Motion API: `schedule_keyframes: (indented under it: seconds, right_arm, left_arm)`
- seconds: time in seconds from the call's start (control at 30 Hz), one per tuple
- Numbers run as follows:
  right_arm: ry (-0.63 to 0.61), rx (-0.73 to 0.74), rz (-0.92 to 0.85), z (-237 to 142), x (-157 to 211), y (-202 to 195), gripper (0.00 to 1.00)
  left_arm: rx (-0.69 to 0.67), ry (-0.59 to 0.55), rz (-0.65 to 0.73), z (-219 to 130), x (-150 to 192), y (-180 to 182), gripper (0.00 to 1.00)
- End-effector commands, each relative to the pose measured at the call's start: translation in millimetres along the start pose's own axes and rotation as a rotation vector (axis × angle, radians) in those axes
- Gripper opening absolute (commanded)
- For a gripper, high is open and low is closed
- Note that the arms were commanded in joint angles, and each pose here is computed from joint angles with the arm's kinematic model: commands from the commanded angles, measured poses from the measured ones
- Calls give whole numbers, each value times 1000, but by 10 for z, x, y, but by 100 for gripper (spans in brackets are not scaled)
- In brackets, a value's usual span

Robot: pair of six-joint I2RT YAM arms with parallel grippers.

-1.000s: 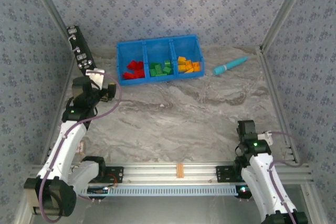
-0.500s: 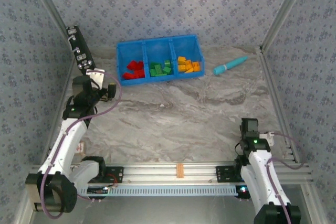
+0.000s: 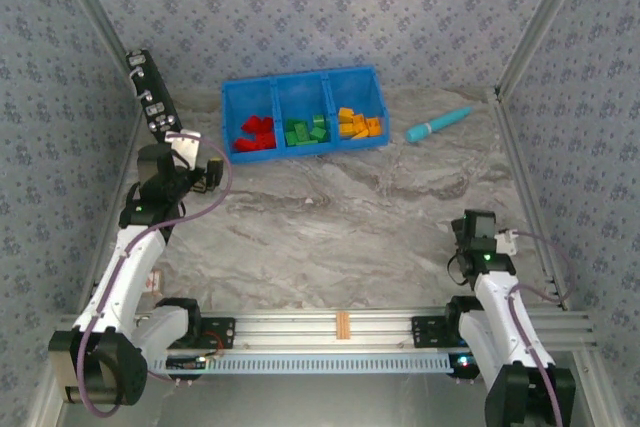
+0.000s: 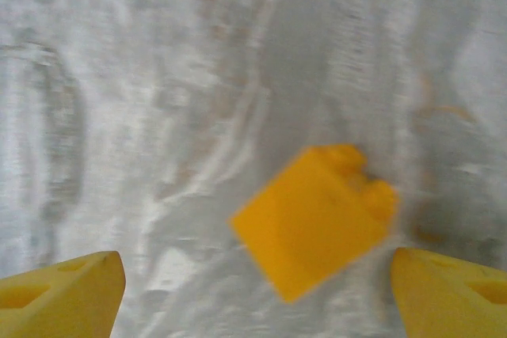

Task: Sort the legos into containers by color
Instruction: Move the lego to the middle-right of the table, then pick up the lego from the middle-right of the table.

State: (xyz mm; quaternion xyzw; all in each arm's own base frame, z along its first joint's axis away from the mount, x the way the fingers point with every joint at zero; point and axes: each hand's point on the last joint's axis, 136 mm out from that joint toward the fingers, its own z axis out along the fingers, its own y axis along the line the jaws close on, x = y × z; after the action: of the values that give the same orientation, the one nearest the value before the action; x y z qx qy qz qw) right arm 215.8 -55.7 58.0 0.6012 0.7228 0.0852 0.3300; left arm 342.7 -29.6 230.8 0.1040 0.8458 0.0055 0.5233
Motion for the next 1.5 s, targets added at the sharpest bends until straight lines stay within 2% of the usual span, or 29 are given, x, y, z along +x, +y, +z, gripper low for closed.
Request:
schedule_keyframes:
  seconds: [0.0,0.4,0.7,1.07,1.47]
  right_arm:
    - [0,-101,10,-30,-101,302,89]
    - [43,58,67,180,-102,160,89]
    - [115,218,168,272,-41,126,84]
    - [196,299,272,345,45,154,74]
    - [156,308,250,263,-186,184,79]
  left_arm:
    - [15,-65,17,-71,-208,-4,86]
    - [39,-66,31,-78,-210,-45,87]
    - [40,-62,37,-86,-217,-35,88]
    - [43,-76,42,-151,-259,-40,89]
    - [54,-83,48,-183,-281,-61,90]
